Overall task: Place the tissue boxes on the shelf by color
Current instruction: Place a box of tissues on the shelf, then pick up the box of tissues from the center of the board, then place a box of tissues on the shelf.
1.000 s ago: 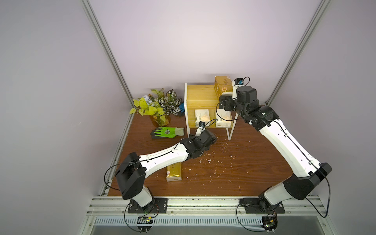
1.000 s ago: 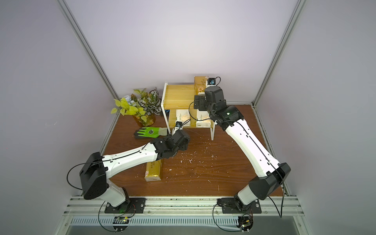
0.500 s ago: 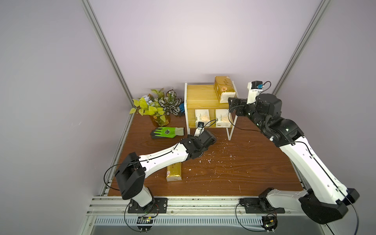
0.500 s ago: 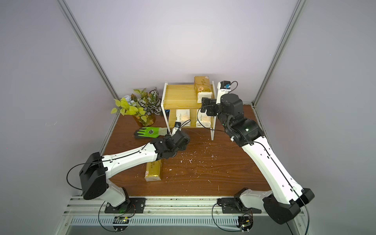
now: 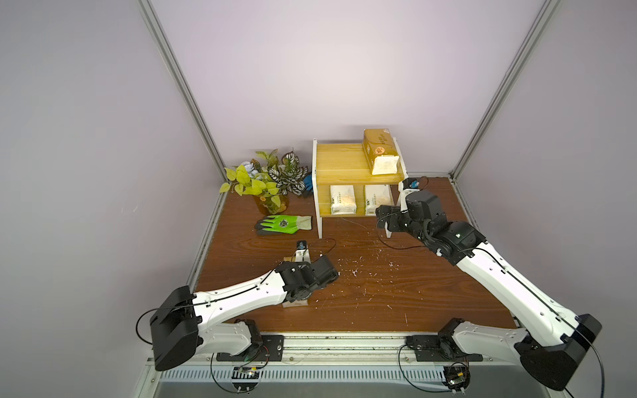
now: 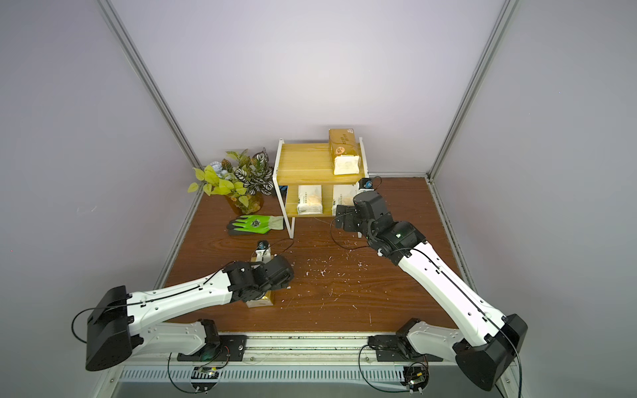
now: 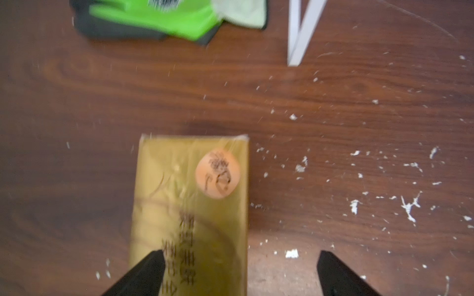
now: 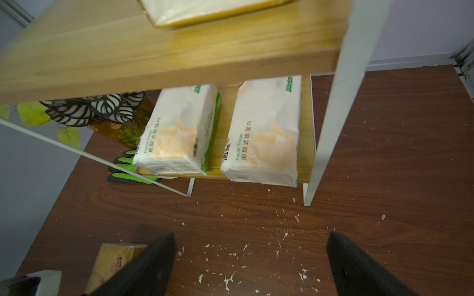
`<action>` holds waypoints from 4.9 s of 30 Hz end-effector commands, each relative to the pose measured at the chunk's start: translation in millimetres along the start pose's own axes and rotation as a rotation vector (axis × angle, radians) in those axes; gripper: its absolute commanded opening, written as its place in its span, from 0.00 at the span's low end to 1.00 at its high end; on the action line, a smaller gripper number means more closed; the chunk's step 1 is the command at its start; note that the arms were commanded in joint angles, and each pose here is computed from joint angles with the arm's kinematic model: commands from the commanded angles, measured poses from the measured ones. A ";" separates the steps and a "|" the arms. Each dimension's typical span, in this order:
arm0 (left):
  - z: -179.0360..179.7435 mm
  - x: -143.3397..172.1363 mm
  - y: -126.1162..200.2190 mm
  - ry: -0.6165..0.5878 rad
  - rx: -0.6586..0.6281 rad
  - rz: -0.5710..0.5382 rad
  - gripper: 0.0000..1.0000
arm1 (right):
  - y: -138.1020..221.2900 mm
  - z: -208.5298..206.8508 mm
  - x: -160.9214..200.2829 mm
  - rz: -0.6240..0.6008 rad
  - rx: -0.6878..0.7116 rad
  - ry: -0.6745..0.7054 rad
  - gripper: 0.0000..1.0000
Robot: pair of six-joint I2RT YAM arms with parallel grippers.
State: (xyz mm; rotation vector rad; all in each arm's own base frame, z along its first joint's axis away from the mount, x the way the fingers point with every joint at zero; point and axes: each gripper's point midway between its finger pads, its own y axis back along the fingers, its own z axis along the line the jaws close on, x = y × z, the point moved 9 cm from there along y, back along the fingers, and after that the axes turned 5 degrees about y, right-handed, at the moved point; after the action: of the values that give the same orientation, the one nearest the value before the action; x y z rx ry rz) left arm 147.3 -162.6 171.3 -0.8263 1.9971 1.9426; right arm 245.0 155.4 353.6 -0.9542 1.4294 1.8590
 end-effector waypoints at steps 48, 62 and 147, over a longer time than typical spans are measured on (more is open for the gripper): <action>30.3 45.1 -23.9 0.074 -0.141 0.225 0.27 | -2.2 6.3 6.2 -0.012 -0.076 -0.043 0.92; -63.1 -42.0 32.9 -0.165 0.053 -0.074 0.01 | 5.6 2.5 3.9 -0.035 -0.053 -0.041 0.92; -172.6 -267.2 143.1 -0.059 0.254 -0.574 1.00 | 45.4 -24.7 -3.3 -0.148 0.103 0.001 0.92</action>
State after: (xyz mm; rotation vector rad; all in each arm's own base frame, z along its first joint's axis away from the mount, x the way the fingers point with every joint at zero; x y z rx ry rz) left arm 329.2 -285.2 437.3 -1.0823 1.6680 1.3783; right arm 216.6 122.1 370.9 -0.9623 1.4241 1.6883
